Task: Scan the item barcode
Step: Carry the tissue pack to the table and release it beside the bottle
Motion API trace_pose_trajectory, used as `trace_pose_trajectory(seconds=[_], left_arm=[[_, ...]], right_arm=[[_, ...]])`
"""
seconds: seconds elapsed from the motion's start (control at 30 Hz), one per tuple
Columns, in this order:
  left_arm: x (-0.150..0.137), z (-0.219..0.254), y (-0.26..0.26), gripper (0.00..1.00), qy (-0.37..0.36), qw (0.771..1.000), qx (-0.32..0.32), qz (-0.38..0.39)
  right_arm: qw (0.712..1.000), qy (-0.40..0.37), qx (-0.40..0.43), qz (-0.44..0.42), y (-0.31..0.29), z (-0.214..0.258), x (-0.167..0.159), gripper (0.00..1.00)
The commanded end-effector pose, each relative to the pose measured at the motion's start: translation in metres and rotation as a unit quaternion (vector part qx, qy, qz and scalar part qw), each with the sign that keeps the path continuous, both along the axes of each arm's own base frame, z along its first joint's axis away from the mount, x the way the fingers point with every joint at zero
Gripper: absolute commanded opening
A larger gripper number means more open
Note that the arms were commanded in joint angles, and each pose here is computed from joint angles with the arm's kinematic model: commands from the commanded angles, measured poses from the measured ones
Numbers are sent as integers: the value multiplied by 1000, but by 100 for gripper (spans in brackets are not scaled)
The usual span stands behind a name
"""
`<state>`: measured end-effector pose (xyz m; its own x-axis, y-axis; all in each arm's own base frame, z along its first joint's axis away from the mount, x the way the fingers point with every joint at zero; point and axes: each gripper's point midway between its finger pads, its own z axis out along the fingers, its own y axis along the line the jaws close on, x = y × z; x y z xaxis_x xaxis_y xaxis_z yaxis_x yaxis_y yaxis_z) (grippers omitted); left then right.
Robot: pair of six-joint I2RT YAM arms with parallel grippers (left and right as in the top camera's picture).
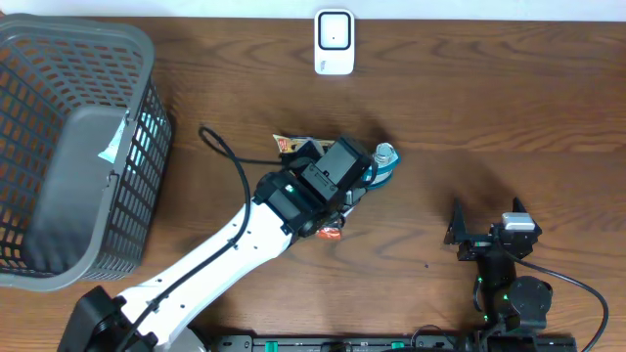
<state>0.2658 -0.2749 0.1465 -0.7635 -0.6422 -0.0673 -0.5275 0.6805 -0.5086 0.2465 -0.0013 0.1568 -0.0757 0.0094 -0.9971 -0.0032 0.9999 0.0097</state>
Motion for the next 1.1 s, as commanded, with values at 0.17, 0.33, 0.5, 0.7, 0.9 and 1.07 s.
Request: trace_pose_trajectory(seconds=[0.17, 0.33, 0.5, 0.7, 0.9, 1.07], left_arm=[[16, -38, -29, 7, 81, 983, -80, 143], [21, -64, -47, 7, 124, 969, -110, 181], [14, -80, -50, 17, 153, 966, -102, 181], [13, -80, -51, 35, 154, 967, -101, 175], [12, -79, -52, 81, 145, 974, -96, 143], [12, -64, -54, 81, 118, 983, -97, 97]], right_arm=[[1000, 0, 5, 2, 1, 0, 0, 99], [1000, 0, 5, 2, 1, 0, 0, 99], [1000, 0, 5, 2, 1, 0, 0, 99], [1000, 0, 5, 2, 1, 0, 0, 99], [1000, 0, 5, 2, 1, 0, 0, 99], [1000, 0, 5, 2, 1, 0, 0, 99]])
